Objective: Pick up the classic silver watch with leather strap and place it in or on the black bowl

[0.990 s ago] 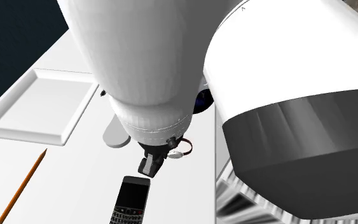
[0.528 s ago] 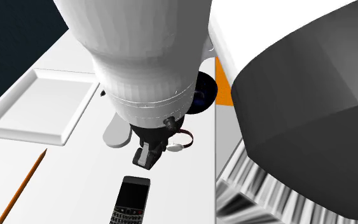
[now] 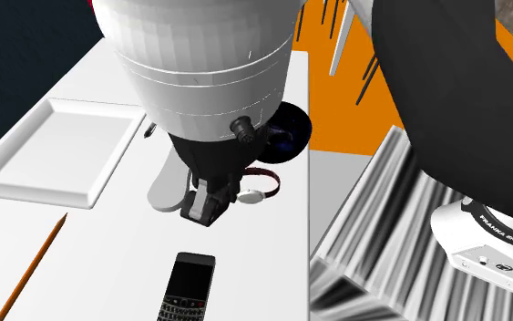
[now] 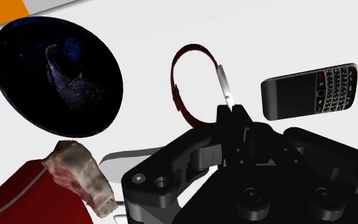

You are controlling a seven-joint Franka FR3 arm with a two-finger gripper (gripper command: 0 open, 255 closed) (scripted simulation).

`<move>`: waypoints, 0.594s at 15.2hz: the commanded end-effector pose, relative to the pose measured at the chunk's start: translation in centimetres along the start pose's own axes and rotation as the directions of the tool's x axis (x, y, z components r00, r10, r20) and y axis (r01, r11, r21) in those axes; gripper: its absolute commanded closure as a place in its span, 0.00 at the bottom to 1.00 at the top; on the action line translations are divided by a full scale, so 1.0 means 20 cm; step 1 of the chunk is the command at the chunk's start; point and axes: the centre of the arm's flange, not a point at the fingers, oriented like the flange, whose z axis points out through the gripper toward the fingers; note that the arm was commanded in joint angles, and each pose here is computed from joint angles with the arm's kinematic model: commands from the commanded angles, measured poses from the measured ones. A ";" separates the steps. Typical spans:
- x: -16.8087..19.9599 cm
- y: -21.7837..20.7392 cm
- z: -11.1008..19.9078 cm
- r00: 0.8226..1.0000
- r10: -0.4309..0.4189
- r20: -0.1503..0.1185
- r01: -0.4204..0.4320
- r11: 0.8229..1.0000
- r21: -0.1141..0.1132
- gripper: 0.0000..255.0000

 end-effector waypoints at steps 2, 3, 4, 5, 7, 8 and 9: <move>0.01 0.00 -0.08 1.000 0.000 0.000 0.000 1.000 0.000 1.00; 0.01 0.01 -0.11 1.000 0.000 0.000 0.000 1.000 0.000 1.00; 0.01 0.01 -0.13 1.000 0.000 0.000 0.000 1.000 0.000 1.00; 0.01 0.01 -0.16 1.000 0.000 0.000 0.000 1.000 0.000 1.00; 0.02 0.02 -0.21 1.000 0.000 0.000 0.000 1.000 0.000 1.00; 0.02 0.02 -0.24 1.000 0.000 0.000 0.000 1.000 0.000 1.00; 0.02 0.02 -0.26 1.000 0.000 0.000 0.000 1.000 0.000 1.00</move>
